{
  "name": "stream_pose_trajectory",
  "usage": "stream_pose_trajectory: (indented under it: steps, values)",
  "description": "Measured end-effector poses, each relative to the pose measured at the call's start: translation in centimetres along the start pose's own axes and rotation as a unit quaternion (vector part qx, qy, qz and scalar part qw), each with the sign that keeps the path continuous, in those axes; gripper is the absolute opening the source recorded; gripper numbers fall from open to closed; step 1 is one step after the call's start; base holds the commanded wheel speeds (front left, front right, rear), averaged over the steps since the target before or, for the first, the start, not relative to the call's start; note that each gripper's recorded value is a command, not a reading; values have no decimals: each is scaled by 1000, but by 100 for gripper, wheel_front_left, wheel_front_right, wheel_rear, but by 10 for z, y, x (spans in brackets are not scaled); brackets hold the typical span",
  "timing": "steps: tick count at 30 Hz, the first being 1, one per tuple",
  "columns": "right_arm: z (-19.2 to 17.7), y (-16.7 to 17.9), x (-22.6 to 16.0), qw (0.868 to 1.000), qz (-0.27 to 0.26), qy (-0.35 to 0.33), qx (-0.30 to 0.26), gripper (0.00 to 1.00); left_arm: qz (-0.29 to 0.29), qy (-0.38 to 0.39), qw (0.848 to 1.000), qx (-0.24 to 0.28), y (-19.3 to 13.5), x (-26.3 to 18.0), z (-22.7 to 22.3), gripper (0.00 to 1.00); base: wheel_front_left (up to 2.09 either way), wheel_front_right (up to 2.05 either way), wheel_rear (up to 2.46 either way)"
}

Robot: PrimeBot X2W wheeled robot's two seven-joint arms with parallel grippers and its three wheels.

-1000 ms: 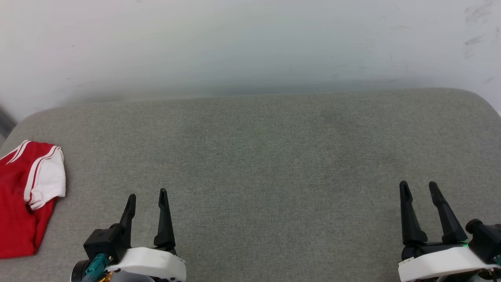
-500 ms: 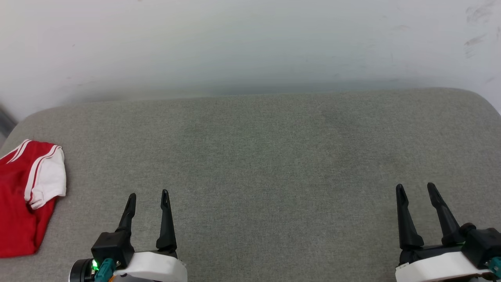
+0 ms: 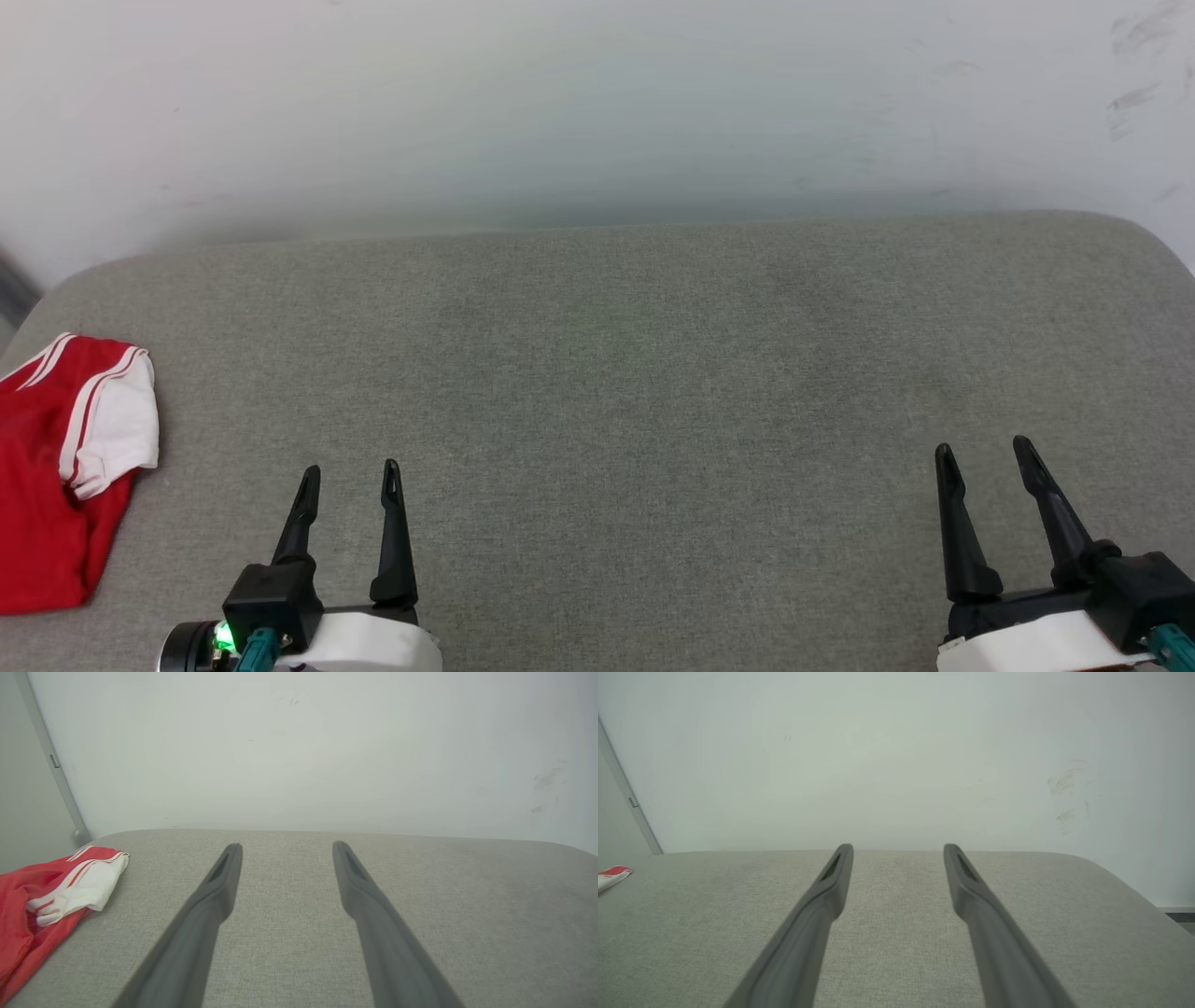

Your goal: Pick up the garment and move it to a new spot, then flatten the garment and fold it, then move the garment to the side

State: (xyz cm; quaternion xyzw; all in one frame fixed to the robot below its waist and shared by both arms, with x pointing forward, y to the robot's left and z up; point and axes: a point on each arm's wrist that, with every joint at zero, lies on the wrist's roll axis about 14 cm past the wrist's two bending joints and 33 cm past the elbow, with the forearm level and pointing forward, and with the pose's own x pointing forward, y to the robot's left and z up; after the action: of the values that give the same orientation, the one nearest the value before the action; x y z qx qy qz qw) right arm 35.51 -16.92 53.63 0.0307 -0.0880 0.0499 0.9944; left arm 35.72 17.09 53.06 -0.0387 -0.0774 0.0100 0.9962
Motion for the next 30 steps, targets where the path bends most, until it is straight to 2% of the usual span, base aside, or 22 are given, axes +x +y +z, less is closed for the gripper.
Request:
stream_pose_trajectory:
  steps: [19, 30]
  values:
    - [-11, -4, -4, 999, -14, 13, 42, 100, 11, 16, 1000, -21, 5, -3, -10, 100, 0, 0, 0]
    - [-12, -4, -5, 999, -14, 16, 40, 100, 15, 18, 999, -21, 8, -3, -11, 100, 0, 0, 0]
